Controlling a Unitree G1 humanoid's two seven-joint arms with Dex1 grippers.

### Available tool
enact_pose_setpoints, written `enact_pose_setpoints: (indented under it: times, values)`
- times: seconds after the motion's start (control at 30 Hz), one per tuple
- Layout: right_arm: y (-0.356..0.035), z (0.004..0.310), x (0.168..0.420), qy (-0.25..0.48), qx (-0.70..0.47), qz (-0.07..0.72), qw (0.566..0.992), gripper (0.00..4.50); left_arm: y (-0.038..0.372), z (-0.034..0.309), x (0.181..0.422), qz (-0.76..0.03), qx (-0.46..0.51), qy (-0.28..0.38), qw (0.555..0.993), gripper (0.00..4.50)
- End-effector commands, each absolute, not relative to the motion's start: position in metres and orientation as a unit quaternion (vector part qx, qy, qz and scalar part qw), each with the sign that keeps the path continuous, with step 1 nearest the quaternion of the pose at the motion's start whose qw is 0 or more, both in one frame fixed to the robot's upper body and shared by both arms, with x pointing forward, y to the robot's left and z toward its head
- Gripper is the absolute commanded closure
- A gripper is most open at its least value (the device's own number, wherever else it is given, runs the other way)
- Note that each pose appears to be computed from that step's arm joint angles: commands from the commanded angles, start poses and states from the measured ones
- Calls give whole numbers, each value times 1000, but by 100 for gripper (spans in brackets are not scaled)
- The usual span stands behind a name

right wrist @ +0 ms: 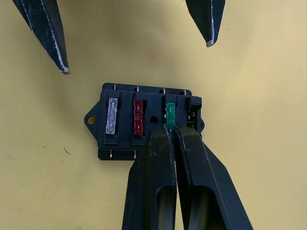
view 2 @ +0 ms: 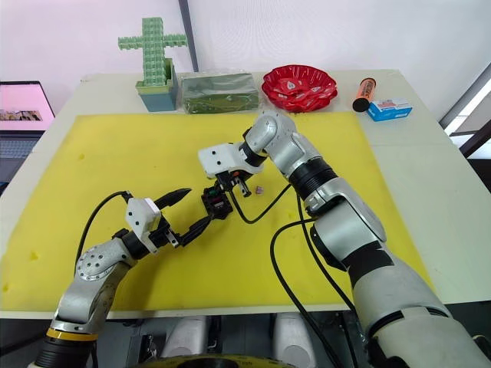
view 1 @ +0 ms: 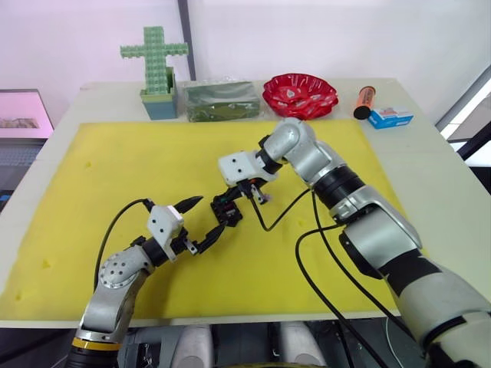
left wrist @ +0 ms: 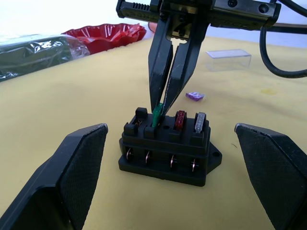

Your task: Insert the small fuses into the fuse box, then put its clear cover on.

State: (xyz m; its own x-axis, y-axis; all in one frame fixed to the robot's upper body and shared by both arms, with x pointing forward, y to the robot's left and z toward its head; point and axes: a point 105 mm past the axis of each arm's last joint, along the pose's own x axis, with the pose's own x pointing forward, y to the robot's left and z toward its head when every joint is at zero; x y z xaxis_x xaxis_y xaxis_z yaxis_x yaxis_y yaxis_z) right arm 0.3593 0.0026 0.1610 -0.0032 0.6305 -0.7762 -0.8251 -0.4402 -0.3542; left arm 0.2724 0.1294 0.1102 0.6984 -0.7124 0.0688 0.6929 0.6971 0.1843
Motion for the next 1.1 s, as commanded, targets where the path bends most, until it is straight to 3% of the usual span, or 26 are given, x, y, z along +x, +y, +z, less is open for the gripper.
enact_pose_setpoints:
  times: [0.03,0.3,0.4,0.5,1.1]
  values:
    - [7,170,360,84,-479,698,526,444,126,119,272,-388,78,-89,914,0]
    - [8,169,359,83,-481,700,522,444,127,116,271,-387,79,-87,915,0]
    - [8,169,359,82,-479,700,523,390,127,115,271,-387,78,-87,915,0]
    - [8,169,359,81,-478,700,525,287,126,115,271,-387,78,-87,915,0]
    - [2,203,344,44,-396,726,561,287,128,111,272,-391,80,-87,913,0]
